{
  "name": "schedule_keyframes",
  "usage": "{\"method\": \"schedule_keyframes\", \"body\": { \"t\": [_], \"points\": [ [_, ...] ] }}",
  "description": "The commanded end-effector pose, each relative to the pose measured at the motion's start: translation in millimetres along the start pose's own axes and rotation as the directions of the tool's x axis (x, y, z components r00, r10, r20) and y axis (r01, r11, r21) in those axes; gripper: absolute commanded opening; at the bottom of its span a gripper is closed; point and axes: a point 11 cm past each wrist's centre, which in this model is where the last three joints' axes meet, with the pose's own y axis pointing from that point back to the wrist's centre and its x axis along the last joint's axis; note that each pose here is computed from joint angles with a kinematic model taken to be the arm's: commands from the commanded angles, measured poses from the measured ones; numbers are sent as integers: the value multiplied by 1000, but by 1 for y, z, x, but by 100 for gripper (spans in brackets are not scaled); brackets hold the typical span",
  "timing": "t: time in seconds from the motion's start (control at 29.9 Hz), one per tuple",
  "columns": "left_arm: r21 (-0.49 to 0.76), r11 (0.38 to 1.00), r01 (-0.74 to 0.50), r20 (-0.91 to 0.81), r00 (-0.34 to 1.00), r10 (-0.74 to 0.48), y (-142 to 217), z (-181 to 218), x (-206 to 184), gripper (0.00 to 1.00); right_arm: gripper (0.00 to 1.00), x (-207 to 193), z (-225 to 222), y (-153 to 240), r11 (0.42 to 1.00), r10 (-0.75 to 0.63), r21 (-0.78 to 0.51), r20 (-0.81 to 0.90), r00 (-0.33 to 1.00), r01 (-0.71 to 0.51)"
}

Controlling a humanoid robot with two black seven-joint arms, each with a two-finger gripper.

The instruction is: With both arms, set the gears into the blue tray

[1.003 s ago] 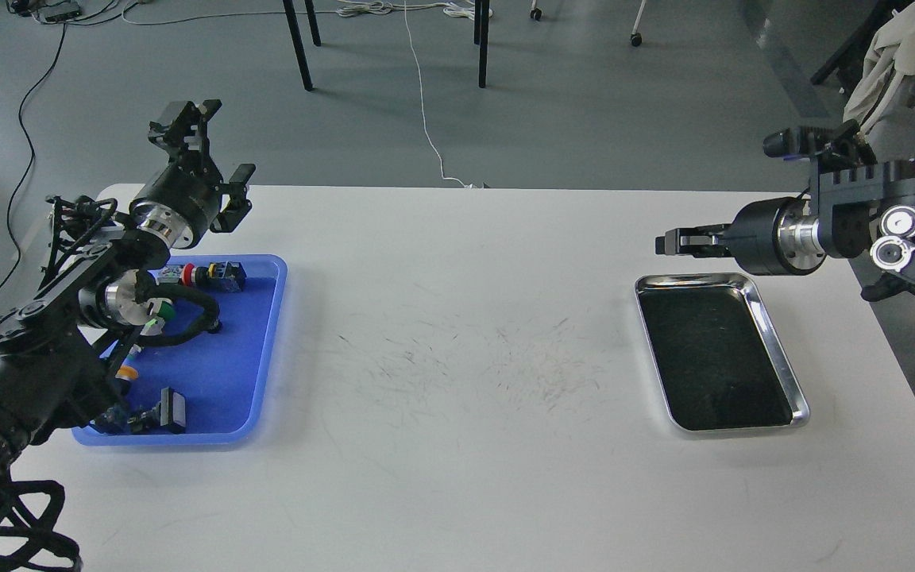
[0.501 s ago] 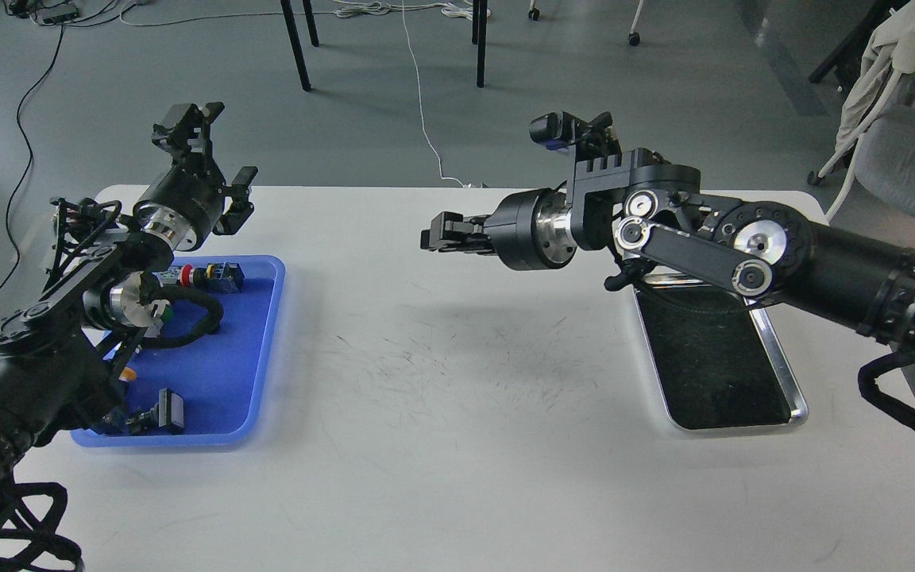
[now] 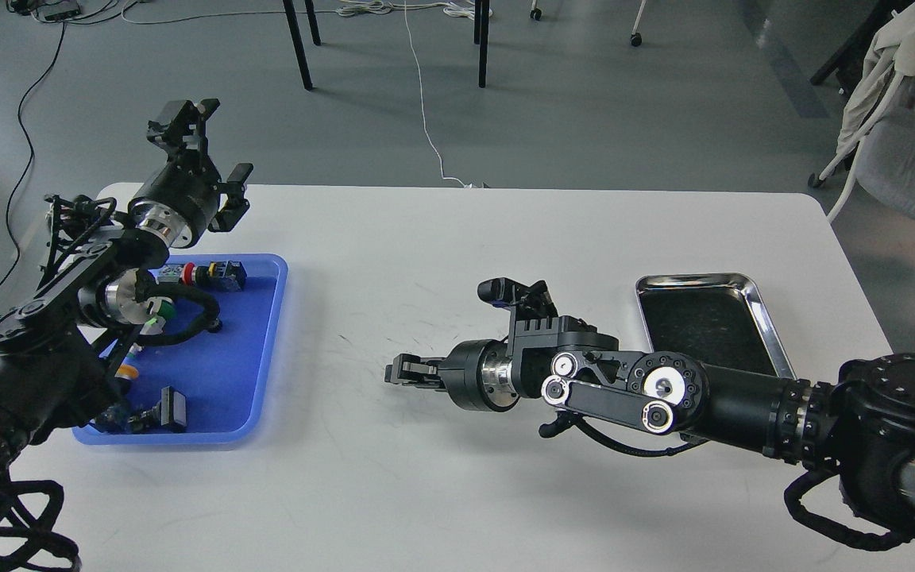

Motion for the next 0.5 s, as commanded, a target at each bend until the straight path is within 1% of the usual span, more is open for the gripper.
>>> {"method": "schedule_keyframes", "body": {
  "t": [0.0,0.2,0.3,0.37,0.47],
  "points": [
    [1,1000,-1,0,1000,1,0,-1,0,98,2,4,14,-1,999,43,-26,31,999,-43],
    [0,1000,5,6,1000,-5,-1,1,-2,98,3,0,15,-1,999,40,-20,49,998,-39],
    [11,1000,9,15,1000,-9,-1,-3,-4,98,6,-2,14,-2,999,39,-17,54,998,-39],
    [17,1000,9,19,1000,-10,-1,-4,-4,98,15,-3,12,-2,999,39,-11,54,998,-39],
    [21,1000,3,23,1000,-3,-1,-6,-5,98,34,-5,9,-2,999,44,-1,56,997,-44]
  ]
}}
